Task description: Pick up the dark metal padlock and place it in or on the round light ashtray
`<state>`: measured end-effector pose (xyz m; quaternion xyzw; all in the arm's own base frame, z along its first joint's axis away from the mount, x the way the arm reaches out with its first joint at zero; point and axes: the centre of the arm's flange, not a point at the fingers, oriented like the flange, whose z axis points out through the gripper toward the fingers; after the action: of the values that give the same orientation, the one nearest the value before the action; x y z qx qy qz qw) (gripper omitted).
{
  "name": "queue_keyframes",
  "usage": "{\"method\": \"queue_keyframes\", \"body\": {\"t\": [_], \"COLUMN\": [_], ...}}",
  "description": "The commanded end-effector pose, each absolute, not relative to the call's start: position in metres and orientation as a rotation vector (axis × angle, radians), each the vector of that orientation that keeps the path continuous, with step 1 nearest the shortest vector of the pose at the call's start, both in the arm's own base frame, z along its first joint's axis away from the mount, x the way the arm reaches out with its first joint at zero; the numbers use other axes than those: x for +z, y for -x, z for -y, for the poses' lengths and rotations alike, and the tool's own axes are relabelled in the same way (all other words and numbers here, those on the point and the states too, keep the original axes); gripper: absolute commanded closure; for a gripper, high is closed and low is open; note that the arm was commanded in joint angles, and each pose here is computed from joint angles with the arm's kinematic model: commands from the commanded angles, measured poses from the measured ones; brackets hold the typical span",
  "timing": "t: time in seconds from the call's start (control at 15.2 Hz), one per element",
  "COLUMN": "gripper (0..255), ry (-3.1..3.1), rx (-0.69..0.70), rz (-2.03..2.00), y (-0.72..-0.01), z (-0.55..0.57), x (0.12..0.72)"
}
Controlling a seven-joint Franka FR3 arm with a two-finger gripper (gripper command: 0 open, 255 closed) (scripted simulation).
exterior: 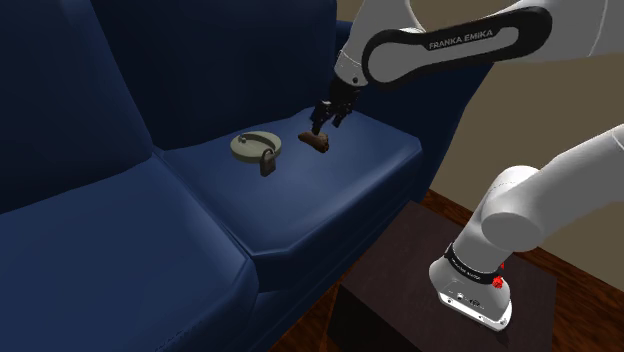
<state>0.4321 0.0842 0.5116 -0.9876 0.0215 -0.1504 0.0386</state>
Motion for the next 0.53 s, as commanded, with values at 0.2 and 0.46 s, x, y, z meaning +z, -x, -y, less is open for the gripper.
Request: {"method": "queue_keyframes", "body": {"t": [0.2,0.46], "gripper": [0,0], "ry": [3.009,2.993], "rx": [-0.542,-0.603], "rz": [-0.047,-0.033], "y": [-0.475,-0.511], "z": [-0.107,-0.126], "x": [0.473,0.445]}}
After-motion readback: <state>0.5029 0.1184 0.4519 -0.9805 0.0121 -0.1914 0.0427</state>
